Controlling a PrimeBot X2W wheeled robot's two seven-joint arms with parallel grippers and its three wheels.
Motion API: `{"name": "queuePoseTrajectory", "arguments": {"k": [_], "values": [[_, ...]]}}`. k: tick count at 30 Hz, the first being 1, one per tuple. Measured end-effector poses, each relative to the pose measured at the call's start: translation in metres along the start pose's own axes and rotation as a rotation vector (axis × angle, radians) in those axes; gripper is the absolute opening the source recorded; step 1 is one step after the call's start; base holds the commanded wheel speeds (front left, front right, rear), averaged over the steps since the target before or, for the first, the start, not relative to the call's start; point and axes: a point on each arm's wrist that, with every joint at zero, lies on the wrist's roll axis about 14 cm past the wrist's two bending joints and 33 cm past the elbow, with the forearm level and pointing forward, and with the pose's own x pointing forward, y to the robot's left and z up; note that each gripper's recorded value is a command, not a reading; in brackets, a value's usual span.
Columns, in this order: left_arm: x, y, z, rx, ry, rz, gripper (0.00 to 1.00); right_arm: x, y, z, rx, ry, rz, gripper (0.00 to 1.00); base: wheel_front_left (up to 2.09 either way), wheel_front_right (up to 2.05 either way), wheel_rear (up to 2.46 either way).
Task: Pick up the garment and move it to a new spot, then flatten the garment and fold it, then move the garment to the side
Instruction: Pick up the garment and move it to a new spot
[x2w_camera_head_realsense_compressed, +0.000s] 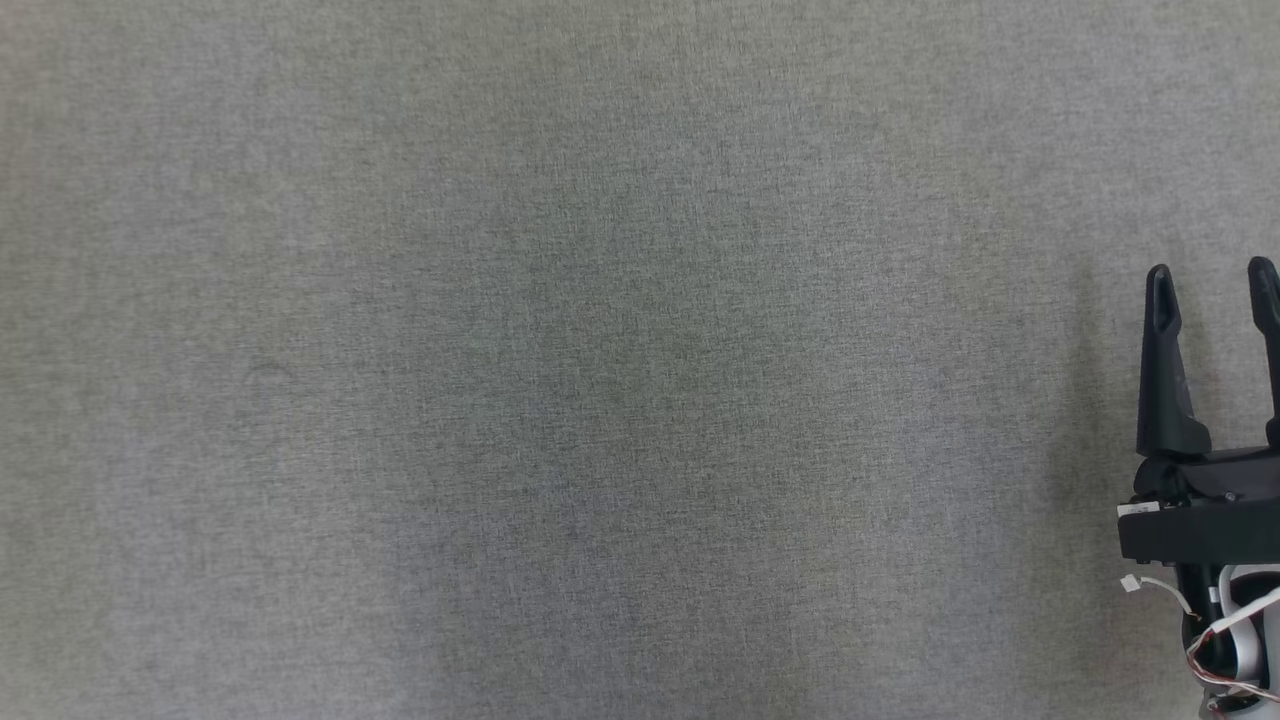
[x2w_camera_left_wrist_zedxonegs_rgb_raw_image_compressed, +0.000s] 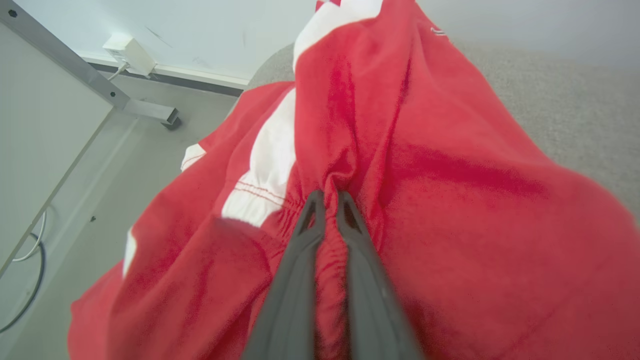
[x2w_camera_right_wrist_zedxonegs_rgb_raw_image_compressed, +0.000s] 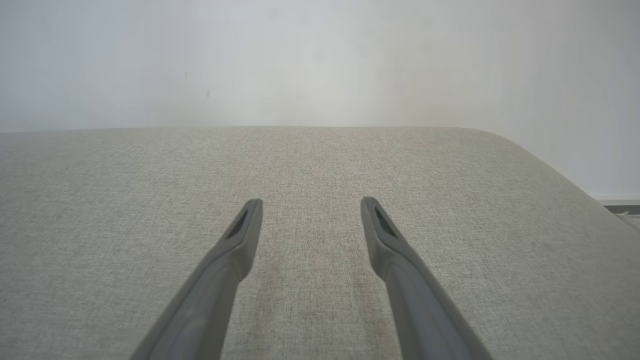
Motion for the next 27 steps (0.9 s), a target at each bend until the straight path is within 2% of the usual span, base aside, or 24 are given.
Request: {"name": "queuePoseTrajectory", "arguments": {"k": [6,9,10,15,22,27], "values": [[-0.015,0.009,0.05,0.031,-0.197,0.012,0.0,-0.002,0.006,0.01,0.012,-0.025,0.01,1.0,0.0,0.0,0.0],[-0.03,0.008,0.089,0.059,-0.328,0.003,0.0,-0.006,0.011,0.014,0.027,-0.038,0.016,1.0,0.0,0.0,0.0],[-0.03,0.008,0.089,0.059,-0.328,0.003,0.0,-0.006,0.011,0.014,0.027,-0.038,0.016,1.0,0.0,0.0,0.0],[-0.072,-0.003,0.174,0.083,-0.586,-0.037,0.0,-0.012,0.019,0.025,0.058,-0.068,0.025,1.0,0.0,0.0,0.0],[-0.165,-0.056,0.287,0.116,-0.927,-0.172,0.0,-0.026,0.028,0.042,0.106,-0.115,0.022,1.0,0.0,0.0,0.0],[-0.236,-0.129,0.332,0.107,-1.074,-0.367,0.0,-0.042,0.023,0.05,0.132,-0.139,-0.012,1.0,0.0,0.0,0.0]]}}
